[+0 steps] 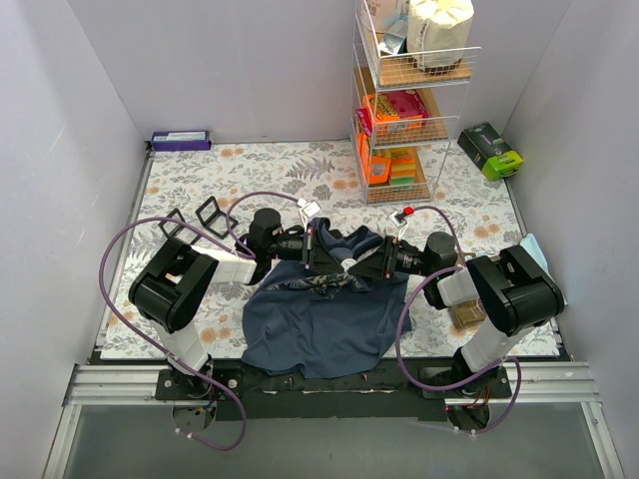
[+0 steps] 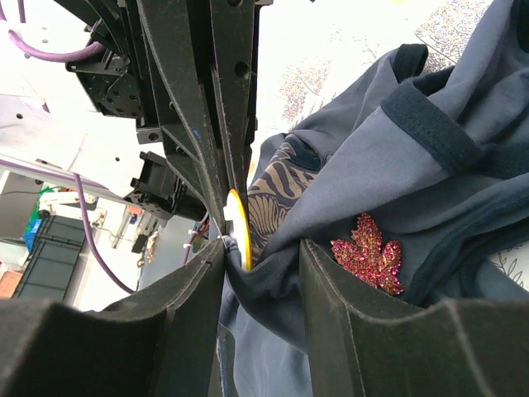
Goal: Pin the brooch onto the clothing
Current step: Pin the brooch to the clothes.
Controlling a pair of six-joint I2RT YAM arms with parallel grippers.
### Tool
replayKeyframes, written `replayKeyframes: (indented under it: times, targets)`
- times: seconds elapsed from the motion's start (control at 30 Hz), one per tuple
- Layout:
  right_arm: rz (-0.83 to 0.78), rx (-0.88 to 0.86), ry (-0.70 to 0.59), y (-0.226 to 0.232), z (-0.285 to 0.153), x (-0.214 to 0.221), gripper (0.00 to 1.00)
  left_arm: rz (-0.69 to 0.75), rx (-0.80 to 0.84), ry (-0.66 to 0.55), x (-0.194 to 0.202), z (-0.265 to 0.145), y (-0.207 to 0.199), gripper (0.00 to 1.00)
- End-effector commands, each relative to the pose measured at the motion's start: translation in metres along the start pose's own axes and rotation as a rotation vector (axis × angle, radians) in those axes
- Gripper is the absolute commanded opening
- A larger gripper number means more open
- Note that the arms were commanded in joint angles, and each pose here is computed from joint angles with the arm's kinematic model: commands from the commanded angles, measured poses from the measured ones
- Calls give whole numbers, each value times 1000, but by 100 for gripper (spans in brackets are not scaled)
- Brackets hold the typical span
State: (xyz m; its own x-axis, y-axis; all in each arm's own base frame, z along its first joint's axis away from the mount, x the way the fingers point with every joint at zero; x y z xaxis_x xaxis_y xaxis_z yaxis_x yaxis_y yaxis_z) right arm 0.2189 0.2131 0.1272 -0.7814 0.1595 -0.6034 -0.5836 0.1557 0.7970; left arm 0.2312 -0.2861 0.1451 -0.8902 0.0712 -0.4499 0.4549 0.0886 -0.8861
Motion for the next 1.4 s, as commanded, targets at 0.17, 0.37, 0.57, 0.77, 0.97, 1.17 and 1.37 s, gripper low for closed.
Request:
replayKeyframes:
  times: [0.17,0.37,0.57,0.77,0.97,1.17,1.37]
  targets:
    - [-438,-227,-185,50,4,-45,45,54,46,31,-2,6,-13,0]
    - [-428,-238,-161,48,5,-42,43,57,50,35,-2,7,-14,0]
    - [-422,-262,-126,47,6,-38,41,54,56,45,-1,7,-14,0]
    - [-415,-272,-100,47,11,-33,39,58,54,46,-2,7,-14,0]
    - [-410,-285,-81,48,14,-28,38,54,55,51,-2,7,-14,0]
    - [-409,-288,-72,49,12,-24,37,42,45,59,-2,8,-11,0]
    - [-405,-290,-60,50,10,-21,35,47,52,67,-2,8,-12,0]
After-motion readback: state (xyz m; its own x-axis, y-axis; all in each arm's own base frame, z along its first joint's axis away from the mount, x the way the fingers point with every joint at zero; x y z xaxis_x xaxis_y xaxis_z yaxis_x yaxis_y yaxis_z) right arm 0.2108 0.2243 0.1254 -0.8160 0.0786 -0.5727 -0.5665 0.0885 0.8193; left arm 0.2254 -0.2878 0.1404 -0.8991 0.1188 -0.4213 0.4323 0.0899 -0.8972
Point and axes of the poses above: each gripper's point midway between its finger pads, its own z axis out along the fingers, its own y axis along the line the jaws close on, x = y × z, the point moved 5 cm from there along -z, back along the fingers, and after that the axes turned 4 degrees about -z, right-handed, at the moved point
